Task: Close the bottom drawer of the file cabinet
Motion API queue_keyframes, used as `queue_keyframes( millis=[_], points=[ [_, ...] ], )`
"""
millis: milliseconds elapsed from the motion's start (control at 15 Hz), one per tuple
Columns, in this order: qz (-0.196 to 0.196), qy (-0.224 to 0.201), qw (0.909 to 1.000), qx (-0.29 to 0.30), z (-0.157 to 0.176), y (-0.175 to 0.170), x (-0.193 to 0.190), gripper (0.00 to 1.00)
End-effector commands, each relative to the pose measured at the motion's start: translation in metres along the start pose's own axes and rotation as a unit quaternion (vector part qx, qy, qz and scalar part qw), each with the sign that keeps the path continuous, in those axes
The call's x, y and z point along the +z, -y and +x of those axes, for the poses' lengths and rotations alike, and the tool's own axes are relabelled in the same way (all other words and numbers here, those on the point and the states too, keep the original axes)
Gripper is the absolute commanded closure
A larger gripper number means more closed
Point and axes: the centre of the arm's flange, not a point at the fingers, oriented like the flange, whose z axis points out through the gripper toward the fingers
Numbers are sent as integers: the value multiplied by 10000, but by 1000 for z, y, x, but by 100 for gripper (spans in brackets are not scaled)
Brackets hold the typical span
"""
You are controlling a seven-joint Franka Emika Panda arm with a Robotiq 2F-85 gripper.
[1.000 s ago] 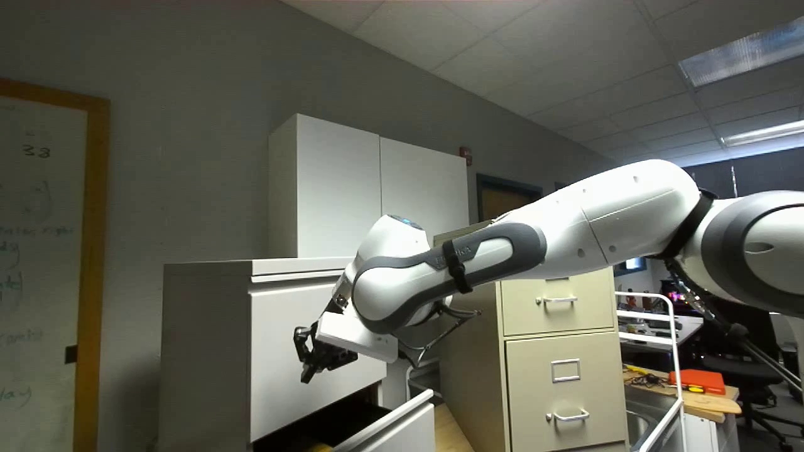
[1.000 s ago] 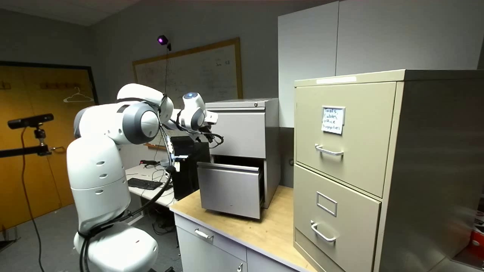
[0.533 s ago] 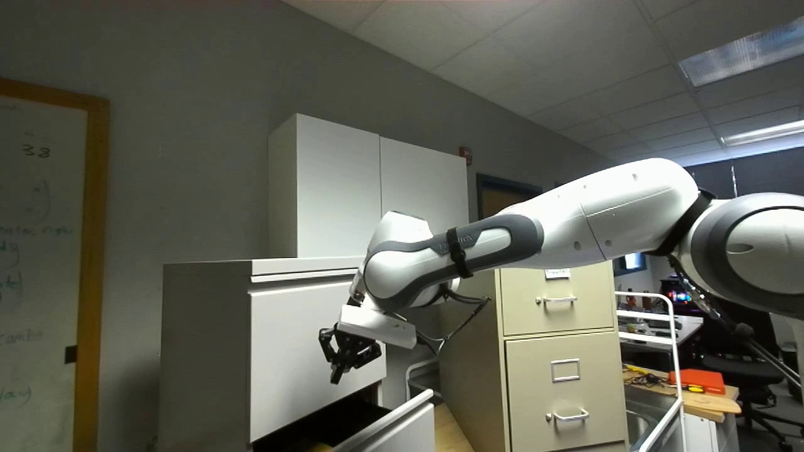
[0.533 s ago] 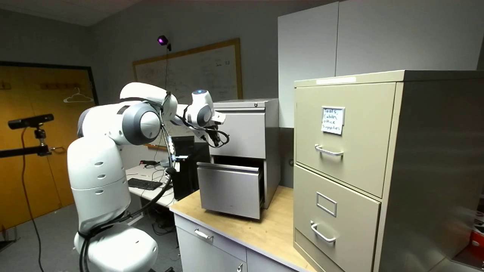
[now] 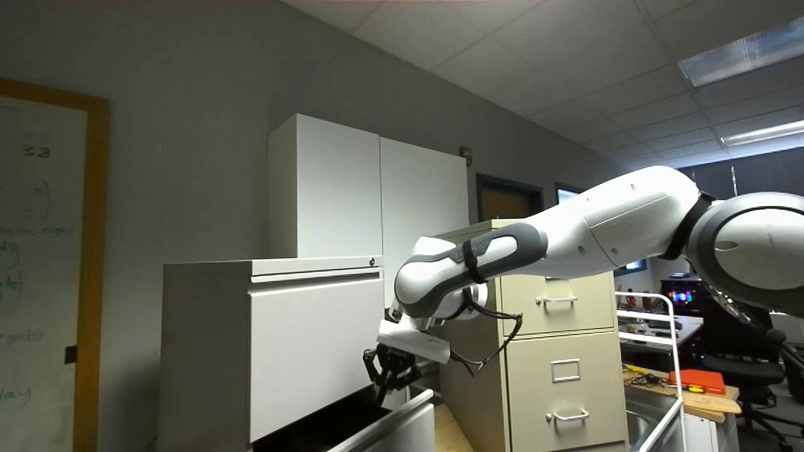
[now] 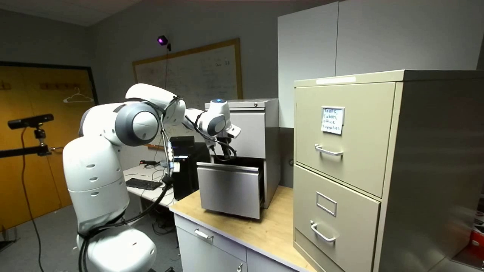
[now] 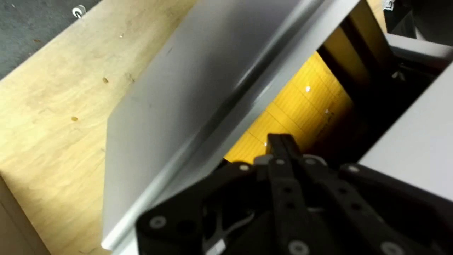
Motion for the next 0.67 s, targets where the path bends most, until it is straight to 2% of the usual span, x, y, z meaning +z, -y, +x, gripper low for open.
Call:
queue_keyframes(
  millis=[0, 67, 400, 600],
  points=[
    [-84, 378, 9984, 406, 1, -34, 39, 100],
    [-123, 486, 9975, 506, 1, -43, 49, 100],
    [108, 671, 9926, 1008, 9, -65, 48, 100],
    [58, 768, 9900, 1179, 8, -77, 57, 100]
  ],
)
